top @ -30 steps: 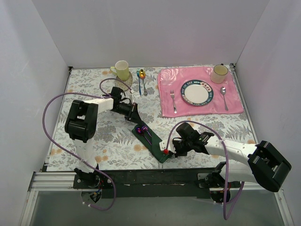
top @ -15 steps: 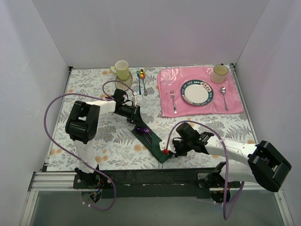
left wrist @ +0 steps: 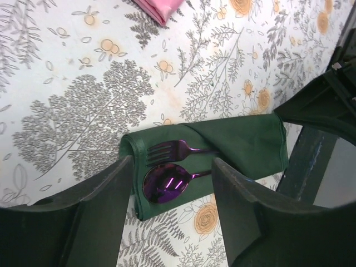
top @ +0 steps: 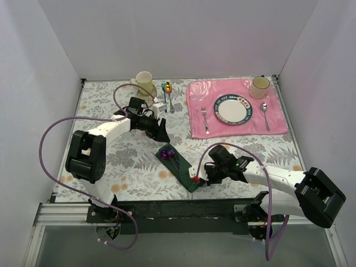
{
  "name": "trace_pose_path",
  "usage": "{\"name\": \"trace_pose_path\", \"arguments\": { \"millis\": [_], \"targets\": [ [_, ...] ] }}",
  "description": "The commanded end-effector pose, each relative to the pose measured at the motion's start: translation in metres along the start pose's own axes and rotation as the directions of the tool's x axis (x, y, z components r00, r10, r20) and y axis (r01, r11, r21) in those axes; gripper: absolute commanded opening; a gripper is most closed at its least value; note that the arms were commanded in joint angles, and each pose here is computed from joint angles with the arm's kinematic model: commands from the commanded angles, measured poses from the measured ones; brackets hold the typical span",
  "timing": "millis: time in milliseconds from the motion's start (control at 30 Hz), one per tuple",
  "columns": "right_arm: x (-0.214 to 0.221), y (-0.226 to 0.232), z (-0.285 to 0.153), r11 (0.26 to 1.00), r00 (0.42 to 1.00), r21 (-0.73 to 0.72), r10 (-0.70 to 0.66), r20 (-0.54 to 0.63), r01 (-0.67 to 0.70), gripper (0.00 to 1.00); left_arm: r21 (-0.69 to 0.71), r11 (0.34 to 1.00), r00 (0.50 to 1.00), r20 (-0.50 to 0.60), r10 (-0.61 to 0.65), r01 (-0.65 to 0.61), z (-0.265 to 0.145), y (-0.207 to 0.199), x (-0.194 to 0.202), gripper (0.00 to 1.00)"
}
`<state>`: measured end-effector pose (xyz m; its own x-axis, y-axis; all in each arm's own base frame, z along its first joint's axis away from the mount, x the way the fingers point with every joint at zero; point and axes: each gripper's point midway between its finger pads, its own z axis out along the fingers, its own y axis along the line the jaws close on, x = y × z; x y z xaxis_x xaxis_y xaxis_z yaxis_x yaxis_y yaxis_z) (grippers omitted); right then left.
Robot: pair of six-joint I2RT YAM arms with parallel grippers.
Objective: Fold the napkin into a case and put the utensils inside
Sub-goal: Insert the fork into the folded napkin, then reset both arms
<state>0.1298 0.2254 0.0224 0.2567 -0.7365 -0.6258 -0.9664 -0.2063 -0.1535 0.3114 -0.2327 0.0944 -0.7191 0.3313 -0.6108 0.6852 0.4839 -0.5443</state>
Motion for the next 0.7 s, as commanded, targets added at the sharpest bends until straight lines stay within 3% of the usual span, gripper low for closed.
{"name": "trace_pose_path", "arguments": {
  "millis": [0, 67, 100, 133, 167, 200, 300, 500, 600, 667],
  "targets": [
    [0.007, 0.001, -0.006, 1.000, 0.999, 0.014, -0.005, -0.038, 0.005, 0.34, -0.113, 0.982, 0.986, 0.039, 0.159, -0.154, -0.025, -0.002, -0.031, 0.59],
    [0.007, 0.001, -0.009, 1.000, 0.999, 0.022, -0.003, -0.043, 0.004, 0.45, -0.144, 0.977, 0.985, 0.055, 0.166, -0.156, -0.033, 0.000, -0.038, 0.61],
    [0.008, -0.003, -0.012, 0.999, 0.998, 0.041, 0.002, -0.056, 0.001, 0.56, -0.149, 0.976, 0.982, 0.081, 0.173, -0.160, -0.040, -0.003, -0.049, 0.61],
    [0.004, -0.006, -0.017, 0.998, 0.999, 0.060, -0.007, -0.052, 0.010, 0.61, -0.144, 0.980, 0.984, 0.098, 0.149, -0.134, -0.046, -0.004, -0.053, 0.73],
    [0.005, -0.005, -0.020, 0.998, 0.998, 0.067, 0.000, -0.061, 0.004, 0.68, -0.152, 0.983, 0.986, 0.117, 0.120, -0.102, -0.059, 0.001, -0.058, 0.78],
    [0.005, -0.009, -0.026, 0.995, 0.998, 0.095, 0.002, -0.070, 0.005, 0.80, -0.146, 0.983, 0.979, 0.155, 0.134, -0.112, -0.071, -0.005, -0.072, 0.98],
    [-0.006, -0.021, -0.046, 0.983, 0.999, 0.182, 0.018, -0.051, -0.008, 0.95, -0.187, 0.981, 0.969, 0.231, 0.089, -0.046, -0.105, 0.001, -0.089, 0.98],
    [-0.038, -0.062, -0.094, 0.926, 0.978, 0.314, 0.196, 0.067, -0.208, 0.99, -0.313, 0.924, 0.940, 0.321, -0.113, 0.218, -0.167, 0.036, -0.097, 0.98],
    [-0.043, -0.101, -0.120, 0.846, 0.909, 0.333, 0.379, 0.173, -0.416, 0.99, -0.351, 0.873, 0.904, 0.377, -0.200, 0.340, -0.199, 0.060, -0.083, 0.98],
    [-0.023, -0.124, -0.131, 0.763, 0.833, 0.336, 0.520, 0.189, -0.553, 0.99, -0.371, 0.840, 0.886, 0.395, -0.244, 0.397, -0.214, 0.073, -0.070, 0.98]
  ]
}}
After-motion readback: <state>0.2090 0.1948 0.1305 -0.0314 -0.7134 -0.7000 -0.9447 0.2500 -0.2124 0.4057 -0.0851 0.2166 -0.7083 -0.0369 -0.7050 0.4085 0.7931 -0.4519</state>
